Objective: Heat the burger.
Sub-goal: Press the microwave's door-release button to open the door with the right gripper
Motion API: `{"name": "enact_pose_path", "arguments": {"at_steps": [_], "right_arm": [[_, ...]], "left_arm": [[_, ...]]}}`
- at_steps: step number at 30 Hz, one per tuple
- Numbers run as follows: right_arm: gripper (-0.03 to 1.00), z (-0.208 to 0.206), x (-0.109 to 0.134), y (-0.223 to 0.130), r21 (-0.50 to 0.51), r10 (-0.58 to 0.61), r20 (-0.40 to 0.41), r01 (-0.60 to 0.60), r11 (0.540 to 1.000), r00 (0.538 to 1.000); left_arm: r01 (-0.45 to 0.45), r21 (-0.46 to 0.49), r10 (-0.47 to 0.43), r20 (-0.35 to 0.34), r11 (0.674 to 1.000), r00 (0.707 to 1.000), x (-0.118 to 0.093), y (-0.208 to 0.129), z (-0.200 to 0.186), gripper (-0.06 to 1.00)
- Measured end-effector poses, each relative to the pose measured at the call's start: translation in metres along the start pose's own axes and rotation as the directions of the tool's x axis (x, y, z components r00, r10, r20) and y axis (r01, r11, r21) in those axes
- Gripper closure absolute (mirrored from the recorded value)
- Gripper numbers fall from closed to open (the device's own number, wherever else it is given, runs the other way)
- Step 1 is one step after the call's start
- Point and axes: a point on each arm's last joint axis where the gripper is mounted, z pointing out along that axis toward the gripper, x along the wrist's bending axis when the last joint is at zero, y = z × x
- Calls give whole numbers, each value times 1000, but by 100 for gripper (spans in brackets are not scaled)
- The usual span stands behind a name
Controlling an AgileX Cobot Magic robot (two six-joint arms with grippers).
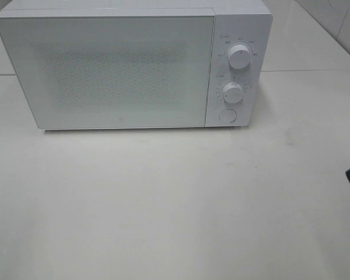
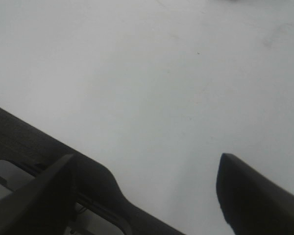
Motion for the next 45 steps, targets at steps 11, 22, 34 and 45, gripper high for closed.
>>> {"name": "enact_pose_path", "arguments": {"at_steps": [11,22,34,45], "right_arm": [[22,-28,-21,-48,-188,139,104,-118,975,985],[22,-38,-20,-83,-341,224,123,-171,924,967],[22,-48,-14,-111,-471,269,141,-174,865,953],[22,-46,-13,-116,-468,278,143,-182,865,950]], "left_arm": [[0,0,0,0,1000,1000,0,0,0,-1],[0,0,0,0,1000,1000,0,0,0,-1],[0,0,0,0,1000,1000,0,0,0,-1],[0,0,0,0,1000,1000,0,0,0,-1]]}}
